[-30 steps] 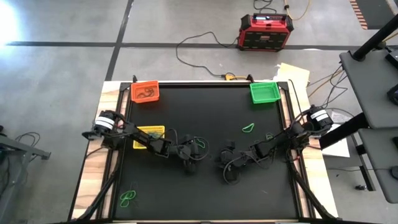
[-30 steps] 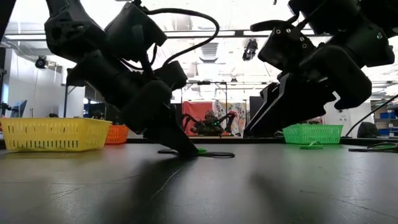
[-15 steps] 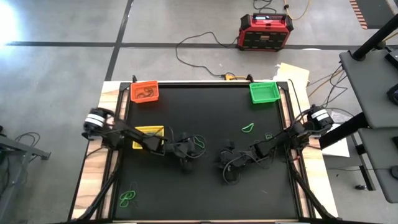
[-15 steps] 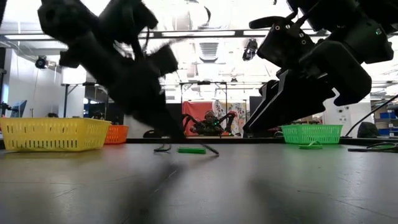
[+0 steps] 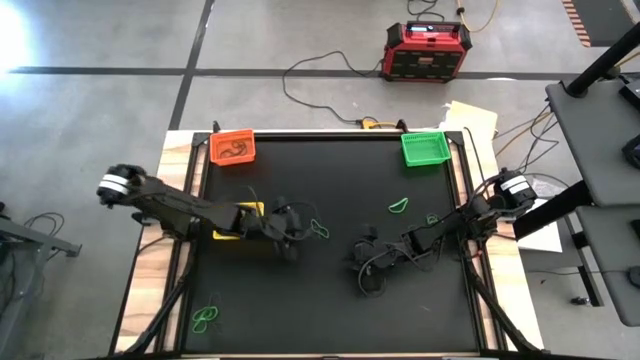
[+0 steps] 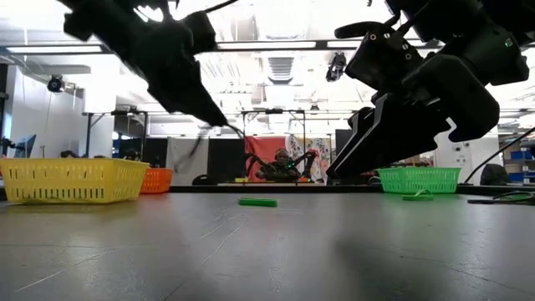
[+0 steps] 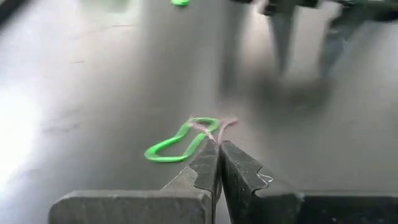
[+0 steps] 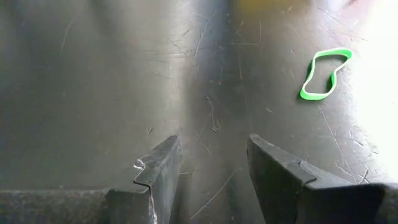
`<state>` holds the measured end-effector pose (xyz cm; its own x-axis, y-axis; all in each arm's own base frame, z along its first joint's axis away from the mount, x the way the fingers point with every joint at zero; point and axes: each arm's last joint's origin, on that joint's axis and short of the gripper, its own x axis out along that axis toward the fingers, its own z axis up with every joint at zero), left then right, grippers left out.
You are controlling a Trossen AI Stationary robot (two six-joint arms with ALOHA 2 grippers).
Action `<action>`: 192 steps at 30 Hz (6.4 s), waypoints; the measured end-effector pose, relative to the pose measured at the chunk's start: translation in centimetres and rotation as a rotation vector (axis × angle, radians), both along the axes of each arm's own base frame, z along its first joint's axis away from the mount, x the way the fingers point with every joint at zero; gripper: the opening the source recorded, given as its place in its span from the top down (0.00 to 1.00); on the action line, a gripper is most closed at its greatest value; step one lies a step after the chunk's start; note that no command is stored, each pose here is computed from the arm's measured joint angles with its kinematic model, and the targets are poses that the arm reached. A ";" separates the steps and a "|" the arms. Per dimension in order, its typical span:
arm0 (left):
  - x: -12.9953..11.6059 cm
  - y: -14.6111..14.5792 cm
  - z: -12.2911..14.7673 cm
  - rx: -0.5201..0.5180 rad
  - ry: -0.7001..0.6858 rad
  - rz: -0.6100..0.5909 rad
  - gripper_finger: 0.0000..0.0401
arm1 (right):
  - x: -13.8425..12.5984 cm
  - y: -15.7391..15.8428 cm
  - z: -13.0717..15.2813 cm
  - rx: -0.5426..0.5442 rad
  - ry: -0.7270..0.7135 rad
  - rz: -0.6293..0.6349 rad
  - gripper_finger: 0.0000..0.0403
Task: Sort rubber bands into baskets
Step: Put the purple rubber band into the orange bin
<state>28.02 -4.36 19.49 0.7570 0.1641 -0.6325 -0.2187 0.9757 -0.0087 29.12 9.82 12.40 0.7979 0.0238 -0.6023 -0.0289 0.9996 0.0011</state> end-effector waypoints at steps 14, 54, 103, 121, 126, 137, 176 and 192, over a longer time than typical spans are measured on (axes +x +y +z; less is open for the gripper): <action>-8.4 13.5 7.9 0.134 0.305 0.575 1.00 | 0.7 0.2 0.7 -0.032 -0.032 0.030 0.56; -11.7 31.5 -2.8 -0.262 0.751 0.849 1.00 | 0.5 0.1 0.5 0.019 0.002 -0.017 0.56; -16.8 -15.3 7.1 -0.644 0.199 0.133 0.38 | 2.1 10.8 3.8 0.015 -0.163 0.163 0.56; -17.1 -15.8 0.8 -0.549 0.729 0.710 0.45 | 7.7 18.3 2.1 0.007 -0.082 0.218 0.56; -16.0 -15.5 -0.3 -0.526 0.749 0.719 0.48 | 8.3 20.4 1.4 -0.014 -0.051 0.247 0.56; -15.1 -16.9 -3.1 -0.561 0.849 0.753 0.58 | 8.0 22.1 0.9 -0.021 -0.063 0.265 0.56; -12.7 -15.1 2.6 -0.376 0.460 0.530 1.00 | 9.7 20.3 1.5 -0.017 -0.067 0.242 0.56; -3.0 -2.1 7.1 -0.032 0.336 0.404 1.00 | 8.7 10.2 8.2 -0.323 0.211 0.155 0.57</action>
<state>25.07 -6.51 26.56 0.3924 0.3775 -0.8388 -0.5730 0.8136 0.0981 37.81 20.03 20.58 0.6581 -0.0826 -0.7484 -0.2123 0.9333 -0.2897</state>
